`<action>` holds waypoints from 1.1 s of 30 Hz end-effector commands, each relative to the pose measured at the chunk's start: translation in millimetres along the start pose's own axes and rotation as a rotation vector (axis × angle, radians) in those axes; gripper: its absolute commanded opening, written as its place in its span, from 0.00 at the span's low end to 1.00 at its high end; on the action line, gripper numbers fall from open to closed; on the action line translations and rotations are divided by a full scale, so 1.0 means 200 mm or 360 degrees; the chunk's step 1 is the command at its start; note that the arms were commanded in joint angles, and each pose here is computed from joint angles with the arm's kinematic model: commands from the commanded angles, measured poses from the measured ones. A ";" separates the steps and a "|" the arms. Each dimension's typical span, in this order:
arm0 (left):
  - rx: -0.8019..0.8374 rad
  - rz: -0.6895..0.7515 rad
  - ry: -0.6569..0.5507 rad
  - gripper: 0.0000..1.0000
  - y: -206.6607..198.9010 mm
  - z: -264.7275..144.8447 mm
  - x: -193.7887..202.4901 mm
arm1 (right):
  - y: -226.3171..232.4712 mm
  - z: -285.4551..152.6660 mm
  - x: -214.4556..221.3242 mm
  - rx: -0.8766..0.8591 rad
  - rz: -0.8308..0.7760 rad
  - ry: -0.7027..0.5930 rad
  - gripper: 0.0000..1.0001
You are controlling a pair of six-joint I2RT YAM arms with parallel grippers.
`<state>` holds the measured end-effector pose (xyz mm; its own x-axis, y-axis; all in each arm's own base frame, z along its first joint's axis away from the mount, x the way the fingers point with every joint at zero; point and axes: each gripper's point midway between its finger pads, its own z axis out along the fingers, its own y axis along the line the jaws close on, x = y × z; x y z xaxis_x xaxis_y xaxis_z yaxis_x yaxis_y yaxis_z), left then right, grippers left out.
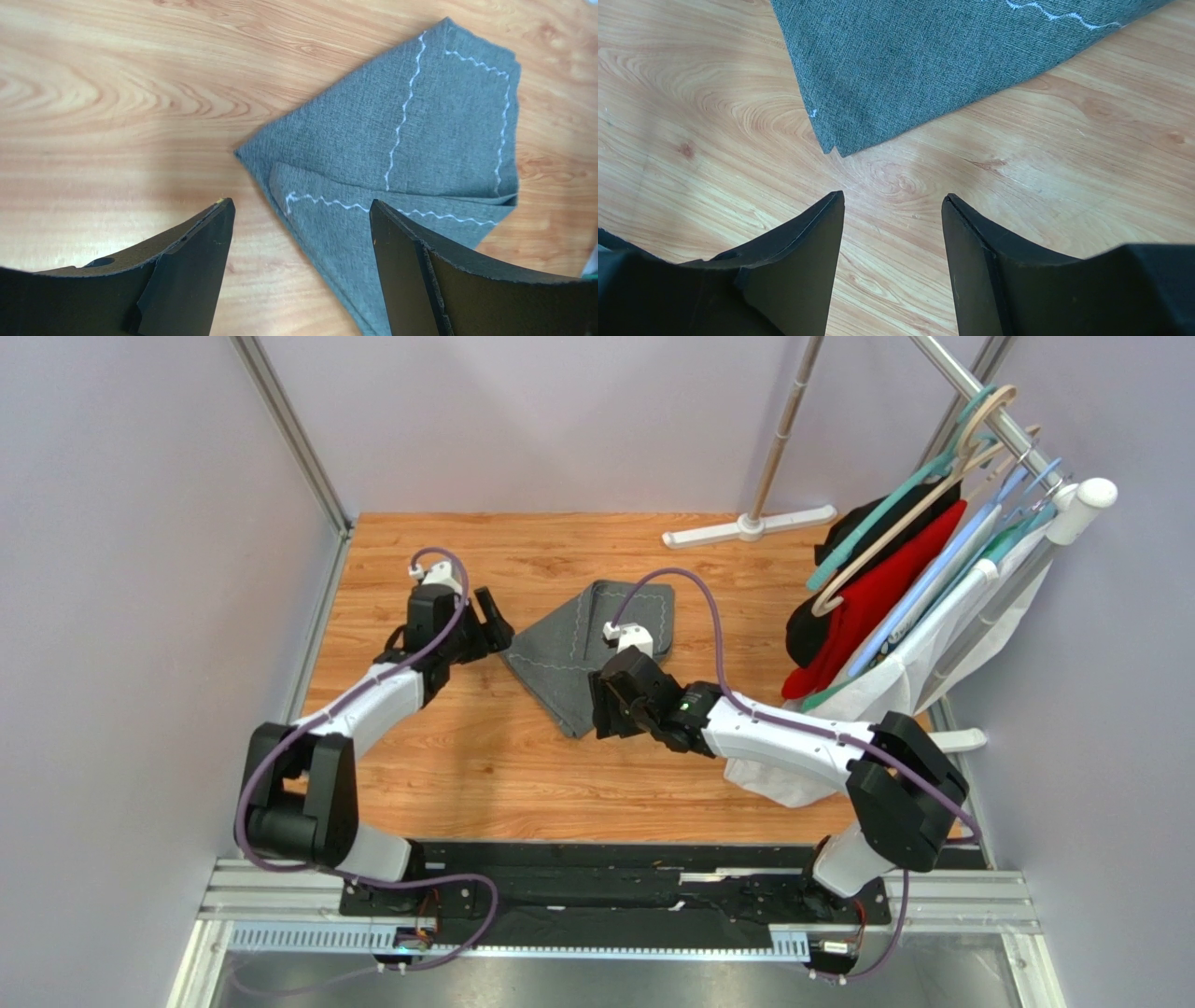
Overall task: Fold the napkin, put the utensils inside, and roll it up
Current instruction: Fold the napkin, then roll the napkin with the utensil
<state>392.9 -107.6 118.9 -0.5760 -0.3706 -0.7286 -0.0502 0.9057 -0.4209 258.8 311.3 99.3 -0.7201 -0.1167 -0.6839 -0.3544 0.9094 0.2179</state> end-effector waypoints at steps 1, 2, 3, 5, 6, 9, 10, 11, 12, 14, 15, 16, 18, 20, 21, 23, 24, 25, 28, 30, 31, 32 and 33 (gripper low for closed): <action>0.0141 0.0175 -0.0021 0.80 -0.05 0.09 -0.12 | 0.06 0.06 -0.04 -0.0023 0.0181 -0.0059 0.57; 0.0125 0.0172 0.0042 0.80 -0.02 0.15 -0.08 | 0.05 0.07 -0.05 -0.0009 0.0195 -0.0067 0.57; 0.0128 0.0168 0.0044 0.80 -0.04 0.18 -0.13 | 0.05 0.09 -0.04 0.0004 0.0215 -0.0053 0.57; 0.0187 0.0148 0.0138 0.80 -0.04 0.25 -0.09 | 0.03 0.11 -0.04 0.0009 0.0240 -0.0043 0.57; 0.0210 0.0137 0.0136 0.80 -0.06 0.28 -0.11 | 0.02 0.13 -0.03 0.0020 0.0249 -0.0025 0.58; 0.0212 0.0094 0.0167 0.80 -0.04 0.35 -0.10 | -0.02 0.16 -0.03 0.0041 0.0289 -0.0009 0.58; 0.0209 0.0076 0.0195 0.80 -0.03 0.38 -0.07 | -0.03 0.17 -0.03 0.0050 0.0299 -0.0007 0.59; 0.0220 0.0067 0.0208 0.80 -0.03 0.39 -0.07 | -0.05 0.18 -0.03 0.0058 0.0308 -0.0004 0.59; 0.0240 0.0062 0.0216 0.80 -0.04 0.40 -0.07 | -0.06 0.18 -0.03 0.0065 0.0319 0.0001 0.59; 0.0300 0.0024 0.0288 0.80 -0.06 0.43 -0.01 | -0.09 0.21 -0.02 0.0065 0.0351 0.0026 0.60; 0.0328 0.0006 0.0301 0.80 -0.08 0.43 0.00 | -0.09 0.22 -0.01 0.0065 0.0359 0.0042 0.61; 0.0339 -0.0019 0.0333 0.80 -0.08 0.44 0.03 | -0.10 0.22 -0.01 0.0060 0.0370 0.0044 0.61; 0.0322 -0.0038 0.0376 0.80 -0.06 0.43 0.08 | -0.11 0.23 0.00 0.0055 0.0390 0.0053 0.62; 0.0321 -0.0049 0.0382 0.80 -0.05 0.41 0.09 | -0.13 0.23 0.00 0.0057 0.0402 0.0054 0.63; 0.0314 -0.0061 0.0401 0.80 -0.04 0.39 0.13 | -0.14 0.23 0.00 0.0061 0.0404 0.0055 0.63; 0.0321 -0.0087 0.0394 0.80 -0.05 0.35 0.14 | -0.16 0.24 -0.01 0.0054 0.0425 0.0058 0.63; 0.0307 -0.0106 0.0420 0.80 -0.03 0.34 0.19 | -0.16 0.24 -0.01 0.0043 0.0430 0.0061 0.63; 0.0316 -0.0124 0.0410 0.80 -0.04 0.31 0.18 | -0.17 0.25 -0.01 0.0039 0.0437 0.0062 0.63; 0.0317 -0.0174 0.0433 0.80 -0.02 0.24 0.26 | -0.20 0.26 -0.02 0.0031 0.0451 0.0057 0.63; 0.0319 -0.0194 0.0450 0.80 -0.01 0.20 0.34 | -0.22 0.25 -0.04 0.0050 0.0439 0.0040 0.63; 0.0331 -0.0205 0.0444 0.80 -0.02 0.18 0.34 | -0.23 0.24 -0.04 0.0058 0.0409 0.0035 0.63; 0.0342 -0.0203 0.0453 0.80 -0.03 0.16 0.37 | -0.23 0.23 -0.04 0.0060 0.0393 0.0031 0.63; 0.0331 -0.0211 0.0484 0.80 -0.01 0.13 0.42 | -0.24 0.23 -0.04 0.0062 0.0376 0.0030 0.63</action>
<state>387.4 -137.6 42.1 -0.7850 -0.3597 -0.5044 0.0066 0.8093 -0.5874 303.9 286.2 54.4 -0.8175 0.1067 -0.5659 -0.1160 0.9320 0.3433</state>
